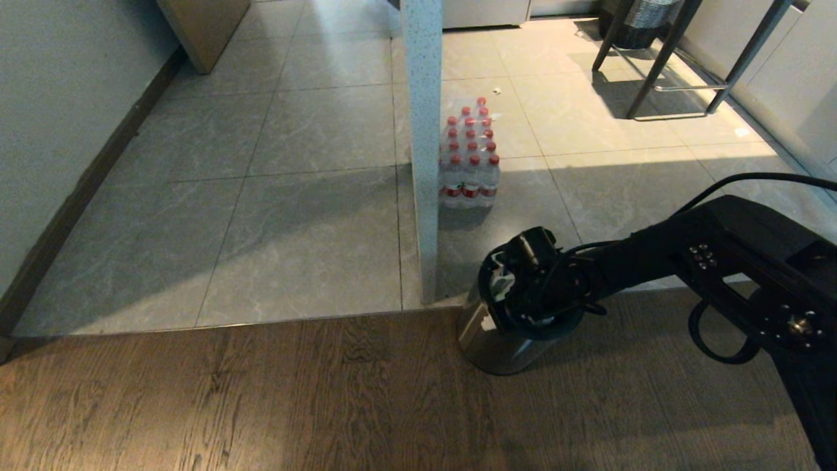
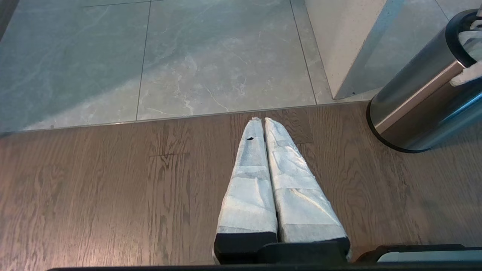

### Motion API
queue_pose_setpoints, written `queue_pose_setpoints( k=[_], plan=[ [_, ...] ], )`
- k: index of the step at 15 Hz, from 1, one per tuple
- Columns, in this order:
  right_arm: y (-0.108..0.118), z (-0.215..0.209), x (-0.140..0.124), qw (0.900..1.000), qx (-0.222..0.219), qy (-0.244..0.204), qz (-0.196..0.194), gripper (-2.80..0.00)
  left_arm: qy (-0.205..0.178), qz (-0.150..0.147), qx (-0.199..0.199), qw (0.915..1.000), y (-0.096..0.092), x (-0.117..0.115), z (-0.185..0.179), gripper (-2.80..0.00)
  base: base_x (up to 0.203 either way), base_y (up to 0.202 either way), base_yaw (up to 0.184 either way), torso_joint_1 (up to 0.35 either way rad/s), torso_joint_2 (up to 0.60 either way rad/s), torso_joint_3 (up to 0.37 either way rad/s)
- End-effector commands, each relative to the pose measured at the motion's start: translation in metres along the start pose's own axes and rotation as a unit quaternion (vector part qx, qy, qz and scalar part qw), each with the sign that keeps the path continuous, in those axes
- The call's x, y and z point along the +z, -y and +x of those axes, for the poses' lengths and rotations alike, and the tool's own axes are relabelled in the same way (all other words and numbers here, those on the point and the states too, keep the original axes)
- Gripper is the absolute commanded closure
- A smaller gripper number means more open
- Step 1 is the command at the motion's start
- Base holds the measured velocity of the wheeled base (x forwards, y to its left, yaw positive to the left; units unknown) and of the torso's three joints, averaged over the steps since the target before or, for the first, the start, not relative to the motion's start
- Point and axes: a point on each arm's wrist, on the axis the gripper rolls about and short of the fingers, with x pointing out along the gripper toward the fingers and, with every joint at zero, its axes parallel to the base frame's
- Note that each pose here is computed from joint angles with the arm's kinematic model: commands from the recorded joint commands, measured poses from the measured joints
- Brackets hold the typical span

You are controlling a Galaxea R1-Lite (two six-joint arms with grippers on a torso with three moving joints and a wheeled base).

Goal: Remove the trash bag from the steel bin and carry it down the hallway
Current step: Place the outer trash can on the ground

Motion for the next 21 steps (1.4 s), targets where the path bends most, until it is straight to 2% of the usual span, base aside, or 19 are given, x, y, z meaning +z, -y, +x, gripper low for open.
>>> queue_pose_setpoints(
  k=[1, 4, 9, 13, 17, 21],
  plan=[
    [-0.002, -0.005, 0.001, 1.000, -0.004, 0.002, -0.002, 0.00, 0.000, 0.000, 0.000, 1.0000, 0.000, 0.000, 0.000, 0.00, 0.000, 0.000, 0.000, 0.000, 0.00, 0.000],
    [-0.004, -0.013, 0.007, 1.000, -0.013, 0.014, -0.005, 0.00, 0.000, 0.000, 0.000, 1.0000, 0.000, 0.000, 0.000, 0.00, 0.000, 0.000, 0.000, 0.000, 0.00, 0.000],
    [-0.007, -0.067, 0.027, 0.997, -0.021, 0.067, -0.044, 0.00, 0.000, 0.000, 0.000, 1.0000, 0.000, 0.000, 0.000, 0.00, 0.000, 0.000, 0.000, 0.000, 0.00, 0.000],
    [-0.010, -0.095, 0.031, 0.994, -0.023, 0.087, -0.058, 0.00, 0.001, 0.000, 0.001, 1.0000, 0.000, 0.000, 0.000, 0.00, 0.000, 0.000, 0.000, 0.000, 0.00, 0.000],
    [-0.015, -0.163, 0.033, 0.989, -0.027, 0.106, -0.102, 0.00, 0.000, 0.000, 0.000, 1.0000, 0.000, 0.000, 0.000, 0.00, 0.000, 0.000, 0.000, 0.000, 0.00, 0.000],
    [-0.023, -0.233, 0.022, 0.988, -0.028, 0.102, -0.112, 0.00, 0.000, 0.000, 0.000, 1.0000, 0.000, 0.000, 0.000, 0.00, 0.000, 0.000, 0.000, 0.000, 0.00, 0.000]
  ],
)
